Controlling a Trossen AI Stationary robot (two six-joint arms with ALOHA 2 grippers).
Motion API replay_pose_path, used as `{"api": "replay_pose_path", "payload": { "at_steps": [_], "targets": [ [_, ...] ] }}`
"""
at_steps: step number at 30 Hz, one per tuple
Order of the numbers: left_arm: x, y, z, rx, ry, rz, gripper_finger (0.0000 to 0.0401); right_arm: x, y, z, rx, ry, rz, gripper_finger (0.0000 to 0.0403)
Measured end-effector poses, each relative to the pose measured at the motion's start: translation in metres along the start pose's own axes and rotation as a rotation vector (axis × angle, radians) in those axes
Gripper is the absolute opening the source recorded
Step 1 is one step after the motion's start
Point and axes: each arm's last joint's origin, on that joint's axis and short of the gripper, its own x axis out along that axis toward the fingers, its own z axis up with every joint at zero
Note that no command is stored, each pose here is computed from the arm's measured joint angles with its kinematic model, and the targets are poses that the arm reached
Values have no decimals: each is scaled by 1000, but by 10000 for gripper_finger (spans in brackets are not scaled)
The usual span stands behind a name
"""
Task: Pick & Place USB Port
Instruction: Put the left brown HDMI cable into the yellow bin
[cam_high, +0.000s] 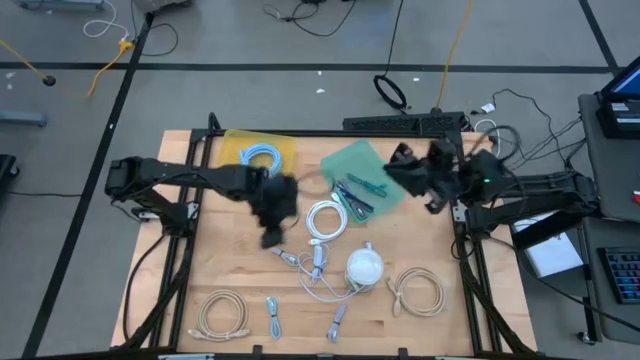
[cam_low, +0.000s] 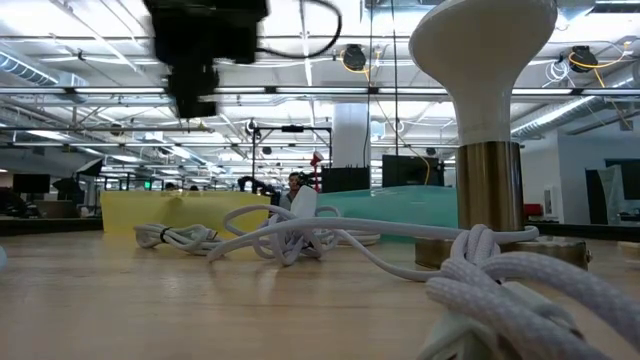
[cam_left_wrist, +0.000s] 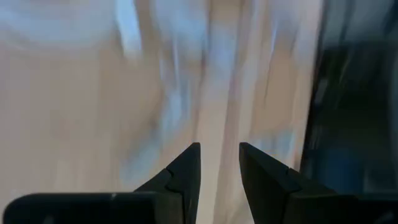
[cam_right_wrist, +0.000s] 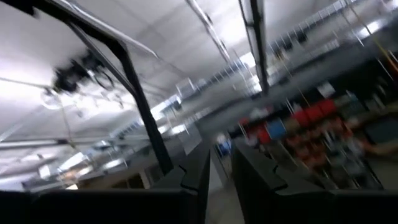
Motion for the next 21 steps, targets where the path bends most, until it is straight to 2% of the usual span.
{"api": "replay_pose_path", "payload": {
  "at_steps": [3, 6, 8, 11, 15, 21],
  "targets": [
    [9, -13, -32, 53, 263, 160, 113, -1, -6, -10, 34, 97, -67, 61],
    [16, -33, -52, 163, 354, 322, 113, -2, -11, -16, 43, 162, -116, 61],
    [18, -49, -62, 222, 308, 354, 113, -3, -13, -18, 46, 185, -133, 61],
    [27, -70, -79, 225, 216, 332, 113, -3, -14, -18, 44, 195, -147, 61],
    [46, -90, -100, 125, 122, 317, 113, -4, -16, -20, 67, 216, -166, 61],
    [63, -114, -135, -84, -20, 420, 113, -5, -19, -21, 130, 271, -131, 61]
  ]
}}
